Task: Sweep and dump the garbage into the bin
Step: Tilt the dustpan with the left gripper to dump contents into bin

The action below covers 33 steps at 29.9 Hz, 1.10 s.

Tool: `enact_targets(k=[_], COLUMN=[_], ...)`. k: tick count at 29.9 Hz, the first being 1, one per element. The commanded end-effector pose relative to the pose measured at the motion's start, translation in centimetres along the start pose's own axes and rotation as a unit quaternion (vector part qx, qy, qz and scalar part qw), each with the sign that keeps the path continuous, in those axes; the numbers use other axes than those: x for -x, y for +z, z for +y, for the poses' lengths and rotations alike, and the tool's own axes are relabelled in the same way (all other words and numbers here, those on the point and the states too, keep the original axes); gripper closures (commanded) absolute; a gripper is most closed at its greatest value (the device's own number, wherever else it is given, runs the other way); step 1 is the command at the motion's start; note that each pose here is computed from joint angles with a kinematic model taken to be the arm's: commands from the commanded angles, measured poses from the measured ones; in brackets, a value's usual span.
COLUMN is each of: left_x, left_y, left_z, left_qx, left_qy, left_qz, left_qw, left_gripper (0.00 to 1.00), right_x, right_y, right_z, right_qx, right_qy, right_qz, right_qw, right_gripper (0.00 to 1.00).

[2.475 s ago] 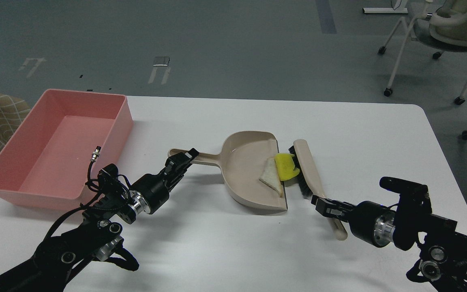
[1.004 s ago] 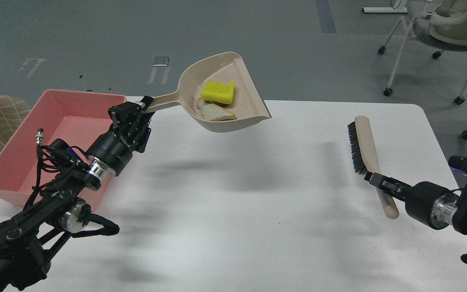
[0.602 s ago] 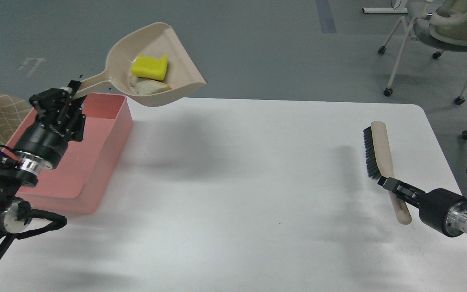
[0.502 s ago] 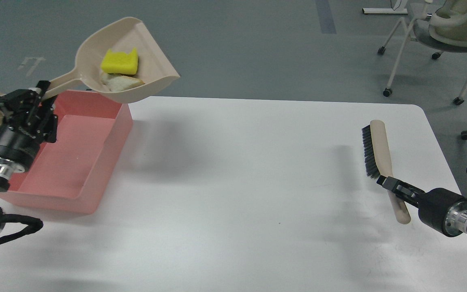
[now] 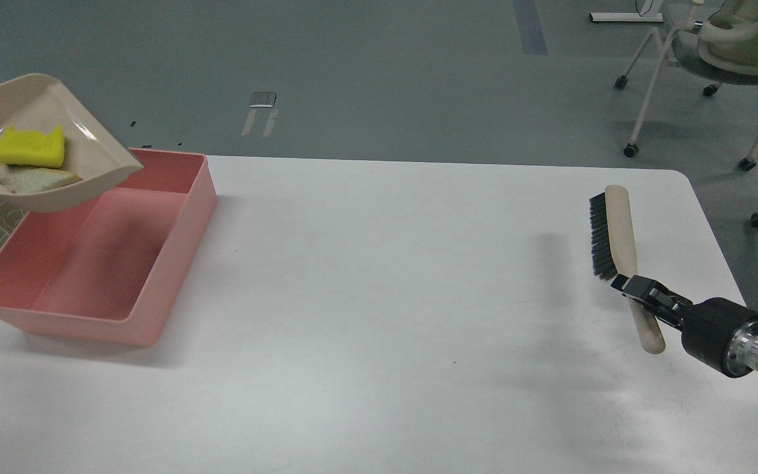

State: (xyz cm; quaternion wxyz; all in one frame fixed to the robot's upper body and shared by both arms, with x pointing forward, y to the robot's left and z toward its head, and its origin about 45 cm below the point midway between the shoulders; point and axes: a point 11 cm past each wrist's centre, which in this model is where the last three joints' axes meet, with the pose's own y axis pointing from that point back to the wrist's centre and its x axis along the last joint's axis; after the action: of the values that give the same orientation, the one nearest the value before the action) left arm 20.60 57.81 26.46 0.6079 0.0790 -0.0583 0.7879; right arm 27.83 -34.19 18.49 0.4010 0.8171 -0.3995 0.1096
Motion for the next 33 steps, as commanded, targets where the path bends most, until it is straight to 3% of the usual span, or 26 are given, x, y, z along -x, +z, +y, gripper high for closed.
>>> enact_targets(k=[1, 12, 18, 33], left_x=[-0.2, -1.5, -0.9, 1.8], left_y=[0.1, 2.0, 3.7, 12.8], left_z=[-0.1, -1.9, -3.3, -6.4], left_qx=[-0.004, -0.023, -0.030, 0.029], left_qy=[-0.011, -0.058, -0.119, -0.200], left_qz=[-0.045, -0.231, -0.347, -0.498], left_qw=[0.999, 0.971, 0.930, 0.843], left_gripper=[0.95, 0.95, 0.95, 0.94], right_x=[-0.3, -1.7, -1.6, -1.6], right_y=[-0.2, 0.2, 0.1, 0.6], right_z=[0.2, 1.0, 1.0, 1.5], right_qx=[-0.008, -0.007, -0.010, -0.011], right_qy=[0.003, 0.026, 0.025, 0.032], right_qz=[-0.017, -0.024, -0.029, -0.040], right_qw=[1.000, 0.999, 0.999, 0.999], right_gripper=[0.86, 0.86, 0.86, 0.86])
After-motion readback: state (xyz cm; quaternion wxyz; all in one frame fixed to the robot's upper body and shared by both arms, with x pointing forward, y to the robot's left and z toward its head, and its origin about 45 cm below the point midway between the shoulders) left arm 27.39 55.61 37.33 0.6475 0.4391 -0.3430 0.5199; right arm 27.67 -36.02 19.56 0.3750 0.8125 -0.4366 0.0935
